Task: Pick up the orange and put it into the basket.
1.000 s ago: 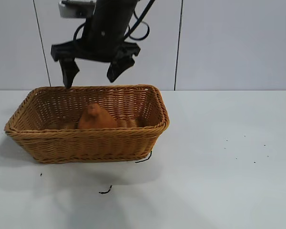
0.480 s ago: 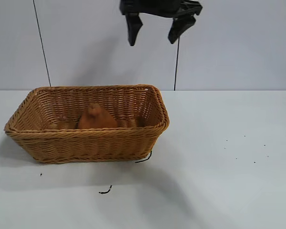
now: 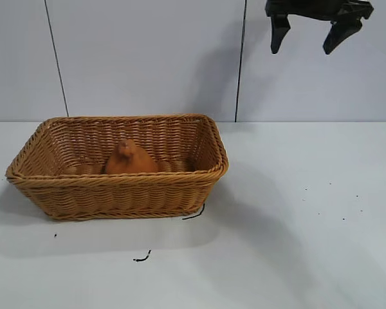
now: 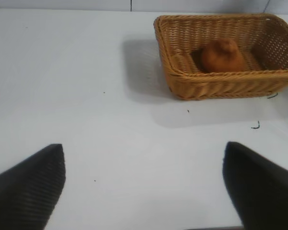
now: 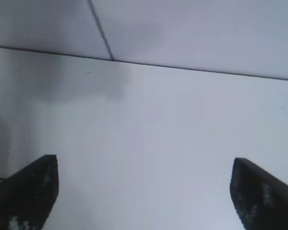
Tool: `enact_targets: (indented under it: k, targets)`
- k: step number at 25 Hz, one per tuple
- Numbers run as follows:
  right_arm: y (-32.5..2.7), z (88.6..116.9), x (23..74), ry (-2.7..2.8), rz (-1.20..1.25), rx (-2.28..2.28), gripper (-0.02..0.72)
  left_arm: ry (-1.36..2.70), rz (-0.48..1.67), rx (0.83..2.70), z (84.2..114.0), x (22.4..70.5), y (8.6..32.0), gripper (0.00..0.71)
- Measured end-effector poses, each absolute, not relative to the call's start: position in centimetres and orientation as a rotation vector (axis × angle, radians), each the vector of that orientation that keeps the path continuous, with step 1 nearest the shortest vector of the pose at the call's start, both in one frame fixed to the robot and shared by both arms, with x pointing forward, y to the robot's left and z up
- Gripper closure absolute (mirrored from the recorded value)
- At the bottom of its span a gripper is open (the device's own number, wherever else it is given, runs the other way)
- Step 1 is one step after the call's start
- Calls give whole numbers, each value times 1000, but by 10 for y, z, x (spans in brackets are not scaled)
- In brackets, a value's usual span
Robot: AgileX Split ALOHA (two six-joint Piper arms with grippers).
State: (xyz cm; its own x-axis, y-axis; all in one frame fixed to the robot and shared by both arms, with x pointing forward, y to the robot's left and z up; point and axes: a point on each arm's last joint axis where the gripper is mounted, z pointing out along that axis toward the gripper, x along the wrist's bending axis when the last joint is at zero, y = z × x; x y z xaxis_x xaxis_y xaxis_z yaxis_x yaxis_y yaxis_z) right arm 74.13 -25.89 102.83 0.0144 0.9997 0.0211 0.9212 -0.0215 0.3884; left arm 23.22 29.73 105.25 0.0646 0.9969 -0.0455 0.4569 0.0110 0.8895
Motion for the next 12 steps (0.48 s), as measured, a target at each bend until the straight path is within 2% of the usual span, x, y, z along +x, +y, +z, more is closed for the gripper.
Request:
enact_targets:
  k: [4, 12]
  targets:
    - [-260, 1016, 715, 2056, 314, 2096, 20, 1501, 869, 1558, 1052, 232, 297, 71]
    - [-268, 1033, 616, 2146, 159, 2168, 21, 1501, 869, 1558, 1052, 232, 297, 71]
